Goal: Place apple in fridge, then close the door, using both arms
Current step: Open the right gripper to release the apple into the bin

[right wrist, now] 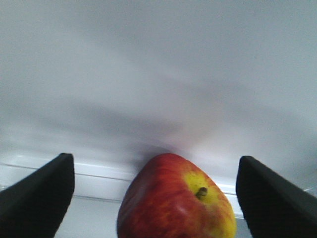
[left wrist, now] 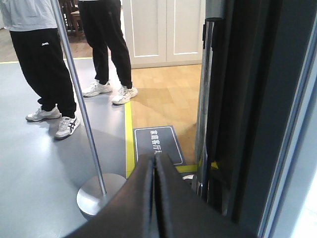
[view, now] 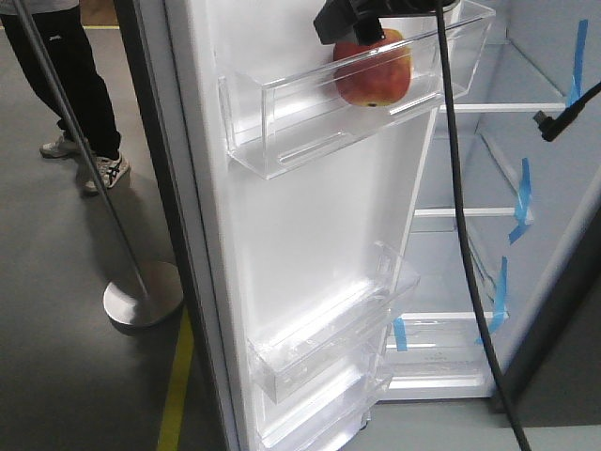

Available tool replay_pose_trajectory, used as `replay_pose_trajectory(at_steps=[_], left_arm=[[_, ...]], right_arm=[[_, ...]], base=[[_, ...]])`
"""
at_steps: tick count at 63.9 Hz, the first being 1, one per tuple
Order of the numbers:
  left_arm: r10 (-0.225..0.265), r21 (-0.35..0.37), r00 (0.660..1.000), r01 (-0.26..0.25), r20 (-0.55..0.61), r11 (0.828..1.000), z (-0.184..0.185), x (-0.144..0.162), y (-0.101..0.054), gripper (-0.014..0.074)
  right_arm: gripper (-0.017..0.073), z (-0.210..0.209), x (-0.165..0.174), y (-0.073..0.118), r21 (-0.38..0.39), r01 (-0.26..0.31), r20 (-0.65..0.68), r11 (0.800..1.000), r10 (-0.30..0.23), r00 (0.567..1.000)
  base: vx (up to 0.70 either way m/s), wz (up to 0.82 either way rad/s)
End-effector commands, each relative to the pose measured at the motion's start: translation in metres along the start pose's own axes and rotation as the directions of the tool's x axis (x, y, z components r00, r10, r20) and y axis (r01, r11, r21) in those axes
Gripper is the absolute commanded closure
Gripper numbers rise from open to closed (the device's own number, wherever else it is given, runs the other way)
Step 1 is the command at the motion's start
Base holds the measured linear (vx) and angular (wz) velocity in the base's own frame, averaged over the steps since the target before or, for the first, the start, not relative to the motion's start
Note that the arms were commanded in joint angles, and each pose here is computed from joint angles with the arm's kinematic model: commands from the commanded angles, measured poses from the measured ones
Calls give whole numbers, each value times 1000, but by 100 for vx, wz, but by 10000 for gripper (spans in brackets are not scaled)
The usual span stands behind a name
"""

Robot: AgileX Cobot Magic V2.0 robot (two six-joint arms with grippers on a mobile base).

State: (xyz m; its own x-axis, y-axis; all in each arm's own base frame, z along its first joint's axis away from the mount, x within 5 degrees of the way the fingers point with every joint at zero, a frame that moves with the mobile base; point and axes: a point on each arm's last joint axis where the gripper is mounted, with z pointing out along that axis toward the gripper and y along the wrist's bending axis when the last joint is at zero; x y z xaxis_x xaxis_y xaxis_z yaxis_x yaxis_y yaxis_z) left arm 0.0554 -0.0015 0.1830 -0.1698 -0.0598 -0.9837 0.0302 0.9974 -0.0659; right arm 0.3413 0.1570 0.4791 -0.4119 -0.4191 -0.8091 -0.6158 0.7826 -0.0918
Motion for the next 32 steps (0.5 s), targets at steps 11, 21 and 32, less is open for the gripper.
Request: replay_pose_trajectory(at_steps=[11,21,32], left_arm=[[-18,13,998,18,61,1000,1,0,-1,598],[-18,13,998,18,61,1000,1,0,-1,598],[-18,13,998,18,61,1000,1,0,-1,598]], right_arm=[[-85,-49,-18,3,46,-39,169,998,31,985],[-55,-93,-13,1,100,-35,183,994,17,983],[-8,-141,7,-11,177,-102,204,979,65,977]], base=[[0,0],[0,0],[0,0]])
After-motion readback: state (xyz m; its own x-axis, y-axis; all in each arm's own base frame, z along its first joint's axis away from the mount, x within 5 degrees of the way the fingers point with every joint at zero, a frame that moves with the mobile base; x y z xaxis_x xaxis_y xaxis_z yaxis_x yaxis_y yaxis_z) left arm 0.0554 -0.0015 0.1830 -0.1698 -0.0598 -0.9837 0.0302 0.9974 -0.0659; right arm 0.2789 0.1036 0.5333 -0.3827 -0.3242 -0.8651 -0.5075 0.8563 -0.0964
